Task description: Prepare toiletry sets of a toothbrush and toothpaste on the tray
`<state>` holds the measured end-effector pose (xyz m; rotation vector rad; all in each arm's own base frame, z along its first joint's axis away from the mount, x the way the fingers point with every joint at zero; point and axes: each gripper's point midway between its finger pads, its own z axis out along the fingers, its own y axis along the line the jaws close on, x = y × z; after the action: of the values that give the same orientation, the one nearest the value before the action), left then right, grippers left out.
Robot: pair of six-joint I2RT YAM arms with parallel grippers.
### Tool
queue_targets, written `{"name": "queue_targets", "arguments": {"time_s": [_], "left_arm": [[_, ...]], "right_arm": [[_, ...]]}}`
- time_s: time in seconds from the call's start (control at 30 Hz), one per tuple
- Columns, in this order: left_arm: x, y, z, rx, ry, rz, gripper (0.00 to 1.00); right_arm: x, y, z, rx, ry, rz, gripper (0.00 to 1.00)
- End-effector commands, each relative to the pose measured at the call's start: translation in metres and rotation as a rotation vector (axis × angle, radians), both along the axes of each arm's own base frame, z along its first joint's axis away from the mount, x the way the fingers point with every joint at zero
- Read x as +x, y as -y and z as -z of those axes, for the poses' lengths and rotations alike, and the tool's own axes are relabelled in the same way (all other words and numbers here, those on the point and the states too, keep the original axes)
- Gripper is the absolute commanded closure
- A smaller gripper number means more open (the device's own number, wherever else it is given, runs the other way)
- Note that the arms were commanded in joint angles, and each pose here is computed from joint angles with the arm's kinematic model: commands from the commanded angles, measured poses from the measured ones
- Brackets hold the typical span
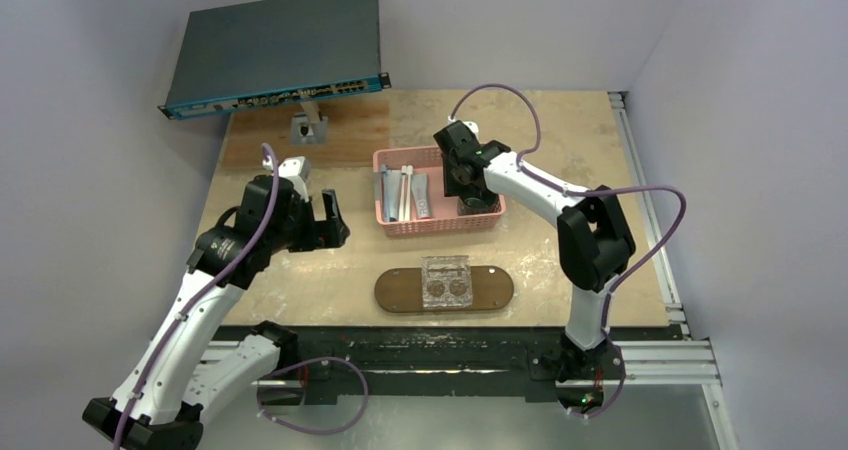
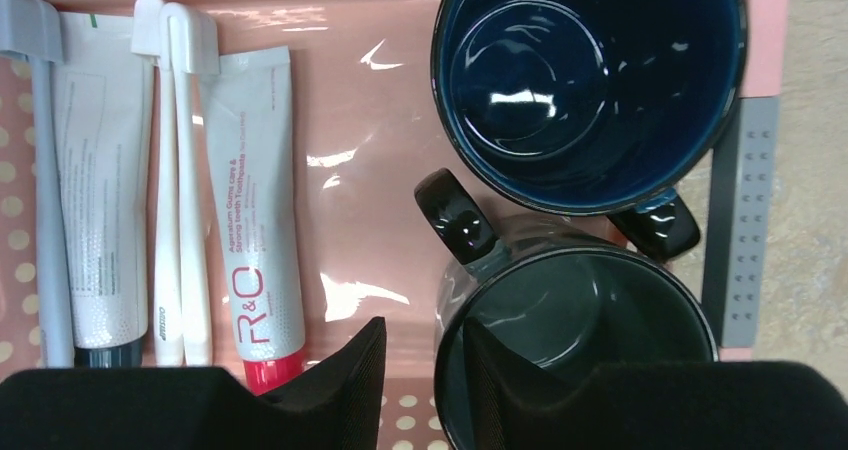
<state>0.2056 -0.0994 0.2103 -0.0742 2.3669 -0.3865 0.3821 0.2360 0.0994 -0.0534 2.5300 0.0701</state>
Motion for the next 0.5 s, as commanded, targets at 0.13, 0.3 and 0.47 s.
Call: {"name": "queue_targets", "arguments": {"time_s": [0.13,0.3,0.47], "left_arm": [[0.008,0.002,-0.011,-0.017,0.043,0.005,0.00],[0.008,0.001,-0.010,-0.017,0.042,0.001,0.00],[0.008,0.001,-0.010,-0.017,0.043,0.000,0.00]], "right_arm": [[0.013,-0.009,-0.001,0.042,0.016,0.005,0.65],[0.013,-0.009,0.007,0.047,0.001,-0.001,0.72],[0.012,-0.011,0.012,0.051,-0.015,-0.015,0.81]]}}
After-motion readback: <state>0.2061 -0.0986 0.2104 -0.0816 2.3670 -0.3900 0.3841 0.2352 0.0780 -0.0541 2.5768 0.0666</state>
